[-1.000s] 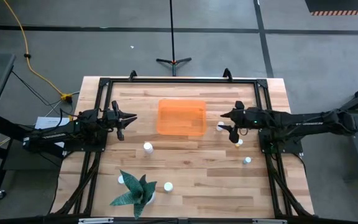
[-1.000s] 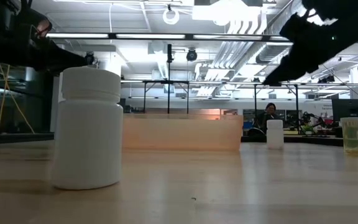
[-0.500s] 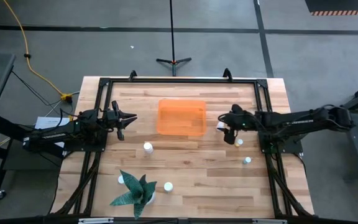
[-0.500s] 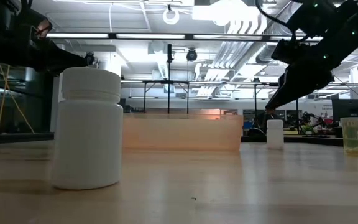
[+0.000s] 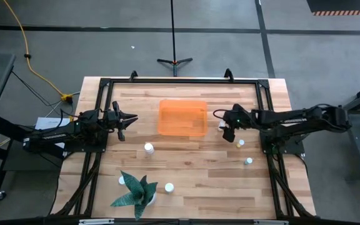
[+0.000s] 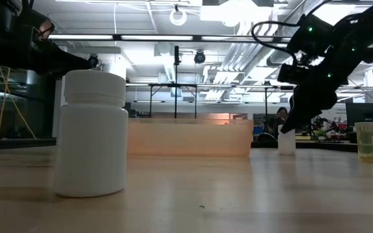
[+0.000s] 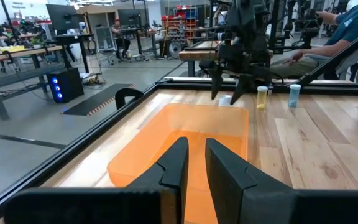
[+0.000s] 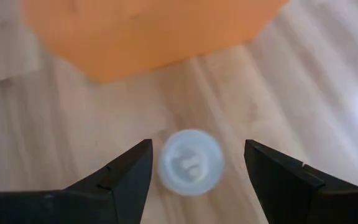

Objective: Pick and place pill bottles into a basket
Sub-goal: Put the transparent pill bottle in the orange bin

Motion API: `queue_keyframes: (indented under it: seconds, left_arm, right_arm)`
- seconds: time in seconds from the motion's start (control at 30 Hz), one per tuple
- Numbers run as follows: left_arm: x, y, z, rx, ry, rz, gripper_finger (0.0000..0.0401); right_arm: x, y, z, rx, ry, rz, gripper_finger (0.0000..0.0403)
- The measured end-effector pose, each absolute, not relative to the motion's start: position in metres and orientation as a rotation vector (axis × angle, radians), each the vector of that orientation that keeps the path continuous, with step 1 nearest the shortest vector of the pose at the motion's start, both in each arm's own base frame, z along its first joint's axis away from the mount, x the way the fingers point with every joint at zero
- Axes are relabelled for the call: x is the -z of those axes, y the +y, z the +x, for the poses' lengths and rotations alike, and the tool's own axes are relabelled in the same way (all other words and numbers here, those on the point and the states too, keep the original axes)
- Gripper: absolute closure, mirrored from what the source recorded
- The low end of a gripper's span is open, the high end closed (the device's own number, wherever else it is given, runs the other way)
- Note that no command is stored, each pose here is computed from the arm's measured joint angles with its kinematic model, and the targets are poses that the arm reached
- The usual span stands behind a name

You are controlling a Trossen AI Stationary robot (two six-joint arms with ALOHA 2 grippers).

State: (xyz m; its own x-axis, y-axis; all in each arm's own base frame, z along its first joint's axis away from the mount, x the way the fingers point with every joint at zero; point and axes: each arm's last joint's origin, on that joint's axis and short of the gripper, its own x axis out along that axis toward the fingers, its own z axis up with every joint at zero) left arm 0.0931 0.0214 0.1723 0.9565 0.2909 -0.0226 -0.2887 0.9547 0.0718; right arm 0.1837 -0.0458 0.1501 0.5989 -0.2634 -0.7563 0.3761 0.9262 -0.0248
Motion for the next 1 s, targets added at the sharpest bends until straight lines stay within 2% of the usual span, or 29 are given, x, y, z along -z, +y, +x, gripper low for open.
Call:
queue_keyframes:
  seconds: [0.1,0.57,1.0]
  left_arm:
    - [-0.1724,0.0214,0.0931,-0.294,0.033,0.068,0.0309]
    - [-0.1717,0.0214,0.0931,-0.294,0.04,0.067,0.0309]
    - [-0.1714,0.0214,0.0932,-0.293,0.043,0.067,0.0309]
  right_arm:
    - [-0.1449,-0.0466,0.1849,0.327,0.883,0.165,0.016]
    - [-0.14,-0.0493,0.1871,0.368,0.897,0.161,0.0175]
    - [-0.1407,-0.0494,0.1878,0.364,0.887,0.163,0.0271]
